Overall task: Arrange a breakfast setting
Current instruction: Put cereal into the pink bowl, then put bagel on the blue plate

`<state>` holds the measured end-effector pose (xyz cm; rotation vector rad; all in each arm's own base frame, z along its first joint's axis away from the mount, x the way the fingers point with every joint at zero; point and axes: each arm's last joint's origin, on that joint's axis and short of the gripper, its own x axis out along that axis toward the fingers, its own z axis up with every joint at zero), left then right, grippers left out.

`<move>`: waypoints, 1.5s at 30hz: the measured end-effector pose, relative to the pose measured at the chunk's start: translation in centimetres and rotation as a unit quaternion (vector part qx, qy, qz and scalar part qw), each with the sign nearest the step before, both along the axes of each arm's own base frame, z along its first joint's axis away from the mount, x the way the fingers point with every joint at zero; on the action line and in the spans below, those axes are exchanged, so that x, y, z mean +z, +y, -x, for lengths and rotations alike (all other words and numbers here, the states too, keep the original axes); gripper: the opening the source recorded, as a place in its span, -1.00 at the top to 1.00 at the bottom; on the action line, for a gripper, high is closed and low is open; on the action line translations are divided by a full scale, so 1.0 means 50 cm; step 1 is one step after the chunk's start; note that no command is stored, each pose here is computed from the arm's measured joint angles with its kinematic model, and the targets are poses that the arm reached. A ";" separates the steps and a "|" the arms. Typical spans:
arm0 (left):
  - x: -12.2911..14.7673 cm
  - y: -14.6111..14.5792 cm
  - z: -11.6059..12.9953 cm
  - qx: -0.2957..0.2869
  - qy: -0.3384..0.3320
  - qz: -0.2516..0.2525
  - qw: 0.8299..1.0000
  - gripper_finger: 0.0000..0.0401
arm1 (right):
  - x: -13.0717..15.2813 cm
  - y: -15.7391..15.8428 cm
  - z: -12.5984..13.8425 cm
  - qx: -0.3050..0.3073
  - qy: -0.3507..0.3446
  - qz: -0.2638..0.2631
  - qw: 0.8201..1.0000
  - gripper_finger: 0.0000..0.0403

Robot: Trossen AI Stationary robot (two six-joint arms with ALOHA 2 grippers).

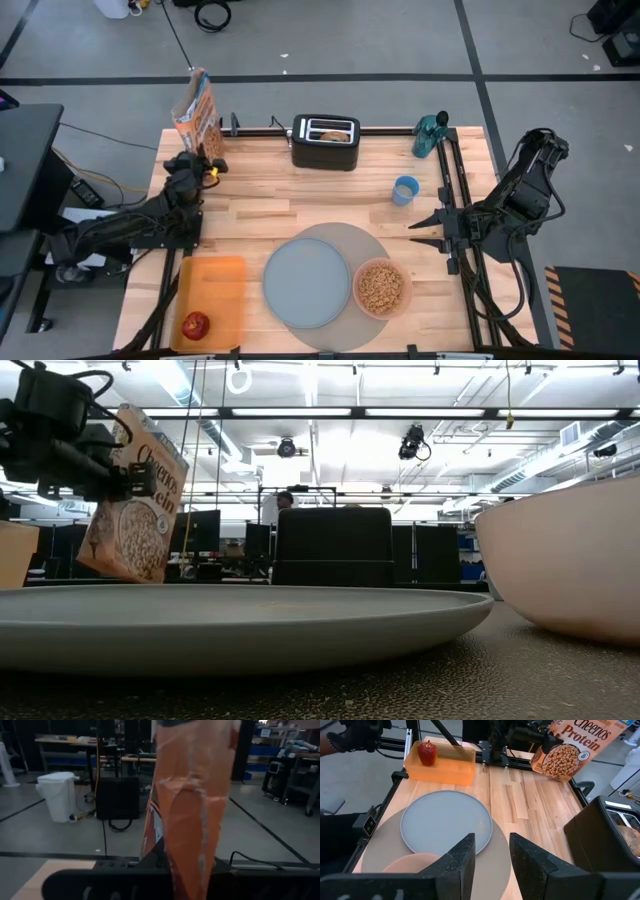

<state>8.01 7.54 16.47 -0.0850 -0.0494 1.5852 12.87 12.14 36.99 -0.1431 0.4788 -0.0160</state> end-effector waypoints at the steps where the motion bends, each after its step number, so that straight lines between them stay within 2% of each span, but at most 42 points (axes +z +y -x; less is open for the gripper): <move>1: 0.000 0.002 0.001 -0.001 0.000 0.000 1.000 0.94 | 0.000 0.000 0.000 0.000 0.000 0.000 1.000 0.37; 9: -0.004 0.007 0.004 -0.004 0.009 0.007 1.000 0.94 | 0.000 0.000 0.000 -0.002 0.000 -0.005 1.000 0.37; 15: -0.006 0.007 0.004 -0.004 0.017 0.010 1.000 0.80 | 0.000 0.001 -0.001 -0.002 -0.001 -0.005 1.000 0.37; 21: -0.007 0.007 0.004 -0.004 0.019 0.011 1.000 0.55 | 0.001 0.001 -0.001 -0.001 -0.002 -0.007 1.000 0.37; 31: -0.008 0.006 0.004 -0.009 0.032 0.018 0.999 -0.03 | 0.001 0.001 -0.001 -0.001 -0.002 -0.007 1.000 0.37; 35: 0.021 0.008 0.000 -0.020 0.040 0.011 0.999 -0.24 | 0.002 0.002 -0.002 -0.001 -0.004 -0.009 1.000 0.37; 40: 0.064 0.009 -0.002 -0.020 0.038 -0.002 0.999 -0.39 | 0.002 0.002 -0.002 -0.001 -0.005 -0.010 1.000 0.37; 45: 0.104 0.009 -0.002 -0.020 0.043 -0.010 0.999 -0.42 | -0.001 0.006 -0.005 0.001 -0.001 -0.008 1.000 0.37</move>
